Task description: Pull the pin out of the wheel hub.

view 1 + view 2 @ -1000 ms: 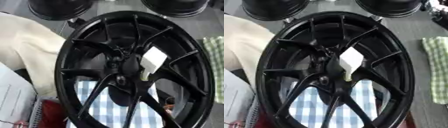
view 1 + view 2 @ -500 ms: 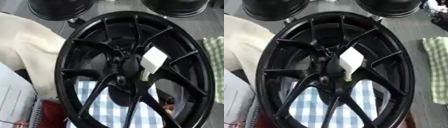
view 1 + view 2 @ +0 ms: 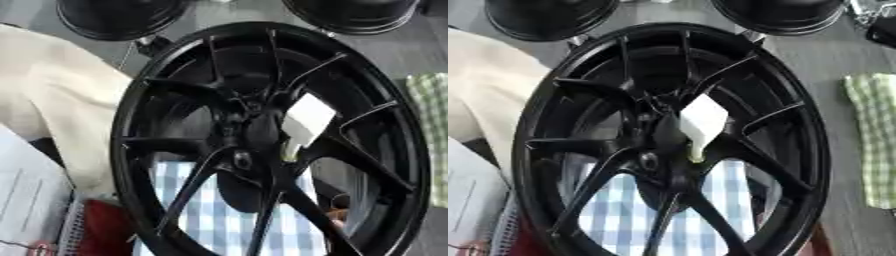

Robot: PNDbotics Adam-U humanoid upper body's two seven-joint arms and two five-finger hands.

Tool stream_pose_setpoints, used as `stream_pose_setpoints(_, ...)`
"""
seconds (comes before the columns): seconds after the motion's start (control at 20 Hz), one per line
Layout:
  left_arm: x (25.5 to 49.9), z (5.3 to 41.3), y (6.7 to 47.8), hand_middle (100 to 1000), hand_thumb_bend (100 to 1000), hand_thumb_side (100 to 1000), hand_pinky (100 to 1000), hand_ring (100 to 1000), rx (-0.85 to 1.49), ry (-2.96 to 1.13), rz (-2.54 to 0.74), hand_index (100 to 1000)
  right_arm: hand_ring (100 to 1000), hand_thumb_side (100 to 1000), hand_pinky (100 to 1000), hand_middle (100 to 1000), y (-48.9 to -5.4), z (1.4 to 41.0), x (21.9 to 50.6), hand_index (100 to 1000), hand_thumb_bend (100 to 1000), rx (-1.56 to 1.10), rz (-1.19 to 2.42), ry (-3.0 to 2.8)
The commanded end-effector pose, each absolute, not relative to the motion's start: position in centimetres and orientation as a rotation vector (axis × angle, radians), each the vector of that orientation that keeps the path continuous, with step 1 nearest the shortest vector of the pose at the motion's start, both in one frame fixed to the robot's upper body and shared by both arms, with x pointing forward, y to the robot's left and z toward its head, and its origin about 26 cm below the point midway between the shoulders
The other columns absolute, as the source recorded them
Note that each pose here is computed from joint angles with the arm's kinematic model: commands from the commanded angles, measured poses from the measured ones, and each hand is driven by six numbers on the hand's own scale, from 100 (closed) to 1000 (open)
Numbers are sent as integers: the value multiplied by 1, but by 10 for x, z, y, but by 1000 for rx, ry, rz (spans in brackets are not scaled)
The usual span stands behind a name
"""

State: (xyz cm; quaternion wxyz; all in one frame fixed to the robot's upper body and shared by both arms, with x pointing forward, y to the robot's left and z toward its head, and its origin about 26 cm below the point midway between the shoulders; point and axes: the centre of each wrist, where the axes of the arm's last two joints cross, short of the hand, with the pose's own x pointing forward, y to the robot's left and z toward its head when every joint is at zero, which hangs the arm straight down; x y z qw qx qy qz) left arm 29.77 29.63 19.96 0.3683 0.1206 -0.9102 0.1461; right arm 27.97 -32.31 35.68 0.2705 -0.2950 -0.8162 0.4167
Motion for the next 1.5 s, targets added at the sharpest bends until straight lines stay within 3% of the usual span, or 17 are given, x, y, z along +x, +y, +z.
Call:
stream_pose_setpoints(0.05,295,209,298,612,263,687,806,749,320,-2370,346,797,815,281,871,775,-321,378,270,760,108,-916,1414,-2150)
stream_pose_setpoints(0.45,295,209,298,612,263,687,806,750,319,-2369,340,796,841,239,880,801,-313,392,266,777,213,-967,1833,-2014)
stream_pose_setpoints(0.95,295,209,297,613,262,687,807,751,308,-2368,325,796,857,213,887,822,-294,400,266,816,310,-906,2082,-1911)
stream_pose_setpoints(1.5,294,207,297,614,261,689,807,752,303,-2357,320,796,862,161,893,829,-266,394,273,832,352,-745,2285,-1797)
